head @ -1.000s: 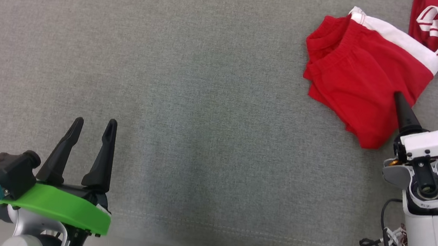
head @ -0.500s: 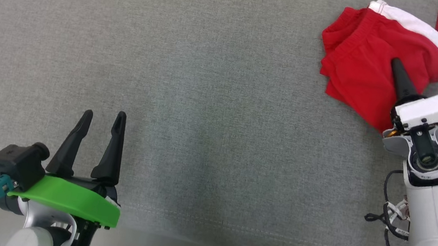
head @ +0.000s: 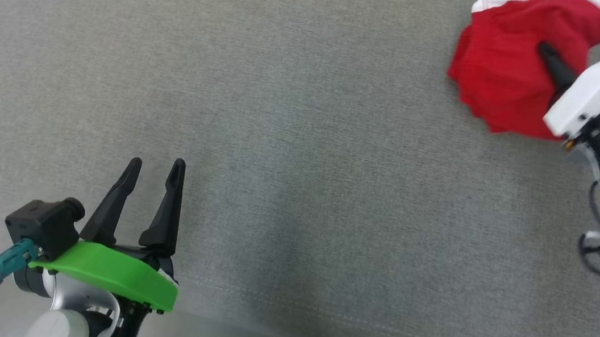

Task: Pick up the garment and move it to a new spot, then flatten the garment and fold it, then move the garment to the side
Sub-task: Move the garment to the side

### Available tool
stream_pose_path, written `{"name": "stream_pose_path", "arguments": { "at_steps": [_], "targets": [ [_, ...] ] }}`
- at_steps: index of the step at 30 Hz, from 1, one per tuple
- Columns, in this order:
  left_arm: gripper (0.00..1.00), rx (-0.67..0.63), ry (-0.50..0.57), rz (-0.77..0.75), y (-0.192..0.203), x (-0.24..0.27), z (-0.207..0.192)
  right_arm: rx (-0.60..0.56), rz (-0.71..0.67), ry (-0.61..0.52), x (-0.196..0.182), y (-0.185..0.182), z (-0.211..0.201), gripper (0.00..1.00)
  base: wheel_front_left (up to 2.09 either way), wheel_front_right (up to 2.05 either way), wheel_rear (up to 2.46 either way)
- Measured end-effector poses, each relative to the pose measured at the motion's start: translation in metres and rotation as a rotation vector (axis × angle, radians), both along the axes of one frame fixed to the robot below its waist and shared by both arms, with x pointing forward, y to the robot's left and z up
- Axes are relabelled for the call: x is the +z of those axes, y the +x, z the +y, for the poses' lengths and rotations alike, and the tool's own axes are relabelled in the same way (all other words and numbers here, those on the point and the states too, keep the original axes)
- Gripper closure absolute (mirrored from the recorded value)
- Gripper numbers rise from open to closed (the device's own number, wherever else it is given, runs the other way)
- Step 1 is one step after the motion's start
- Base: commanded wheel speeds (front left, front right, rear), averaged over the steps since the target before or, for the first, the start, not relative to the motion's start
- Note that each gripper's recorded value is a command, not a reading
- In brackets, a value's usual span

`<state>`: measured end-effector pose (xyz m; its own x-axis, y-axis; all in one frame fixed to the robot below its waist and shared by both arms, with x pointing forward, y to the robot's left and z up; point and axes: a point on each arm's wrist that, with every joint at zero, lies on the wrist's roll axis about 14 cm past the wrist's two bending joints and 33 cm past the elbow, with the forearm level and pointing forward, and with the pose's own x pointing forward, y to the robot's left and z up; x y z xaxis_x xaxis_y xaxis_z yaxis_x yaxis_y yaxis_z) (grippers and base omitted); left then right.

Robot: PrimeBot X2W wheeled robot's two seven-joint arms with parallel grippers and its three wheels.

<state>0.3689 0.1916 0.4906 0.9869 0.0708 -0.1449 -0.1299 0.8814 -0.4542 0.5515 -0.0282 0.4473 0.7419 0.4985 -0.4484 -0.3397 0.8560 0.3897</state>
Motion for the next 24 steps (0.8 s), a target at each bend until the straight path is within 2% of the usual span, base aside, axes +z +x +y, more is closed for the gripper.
{"name": "stream_pose_path", "arguments": {
  "at_steps": [6, 11, 24],
  "targets": [
    [0.0, 0.032, -0.014, -0.002, -0.006, 0.001, 0.008, 0.0, 0.008, -0.118, 0.016, 0.028, -0.021, 1.0, 0.0, 0.0, 0.0],
    [0.0, 0.061, -0.003, 0.017, -0.009, -0.004, 0.018, -0.02, 0.051, -0.138, 0.018, 0.041, -0.031, 1.0, 0.0, 0.0, 0.0],
    [0.0, 0.025, 0.011, 0.05, 0.0, -0.017, 0.013, -0.147, 0.116, -0.196, 0.013, 0.063, -0.096, 1.0, 0.0, 0.0, 0.0]
  ]
}}
